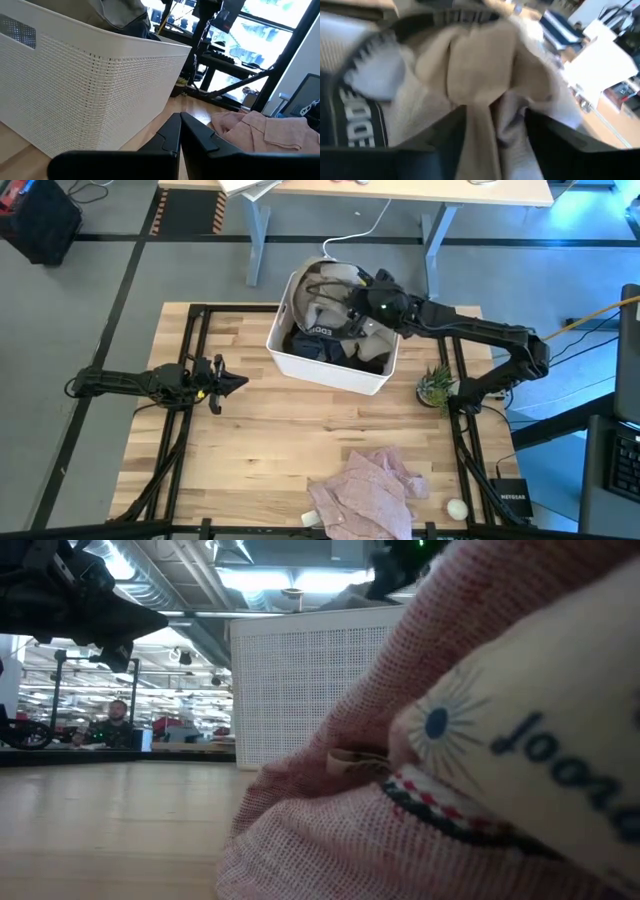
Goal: Sort clothes
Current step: Put the gray short into the white bin, then put the pink polo shirt into the white bin
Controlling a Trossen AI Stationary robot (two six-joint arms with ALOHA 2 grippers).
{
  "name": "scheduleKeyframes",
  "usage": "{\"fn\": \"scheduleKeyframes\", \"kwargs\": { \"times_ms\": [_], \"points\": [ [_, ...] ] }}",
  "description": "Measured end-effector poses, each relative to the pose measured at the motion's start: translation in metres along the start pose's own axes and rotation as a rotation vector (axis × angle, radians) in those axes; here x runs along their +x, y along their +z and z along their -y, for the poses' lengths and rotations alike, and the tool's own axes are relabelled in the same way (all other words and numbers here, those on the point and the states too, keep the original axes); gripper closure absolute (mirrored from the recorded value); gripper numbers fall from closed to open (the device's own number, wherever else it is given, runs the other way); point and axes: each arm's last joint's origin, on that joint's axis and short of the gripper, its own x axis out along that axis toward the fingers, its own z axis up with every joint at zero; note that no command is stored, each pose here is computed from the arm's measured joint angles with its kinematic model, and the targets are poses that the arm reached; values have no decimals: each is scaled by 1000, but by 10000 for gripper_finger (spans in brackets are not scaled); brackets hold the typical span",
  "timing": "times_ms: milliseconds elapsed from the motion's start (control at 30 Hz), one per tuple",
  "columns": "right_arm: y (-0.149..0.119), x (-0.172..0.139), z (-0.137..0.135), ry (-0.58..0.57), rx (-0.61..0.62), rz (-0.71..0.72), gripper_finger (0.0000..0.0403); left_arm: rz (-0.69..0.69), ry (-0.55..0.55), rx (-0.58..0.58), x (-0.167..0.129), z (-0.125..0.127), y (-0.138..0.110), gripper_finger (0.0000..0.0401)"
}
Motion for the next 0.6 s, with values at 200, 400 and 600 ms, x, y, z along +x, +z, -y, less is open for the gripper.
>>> {"fn": "scheduleKeyframes", "kwargs": {
  "times_ms": [200, 400, 600],
  "points": [
    [31, -28, 11, -3, 18, 70, 100, 3, 6, -16, 0, 0, 0, 397],
    [43, -44, 20, -27, 22, 78, 76, 2, 6, -16, 0, 0, 0, 397],
    [45, -50, 24, -26, 30, 79, 79, 3, 6, -16, 0, 0, 0, 397]
  ]
}}
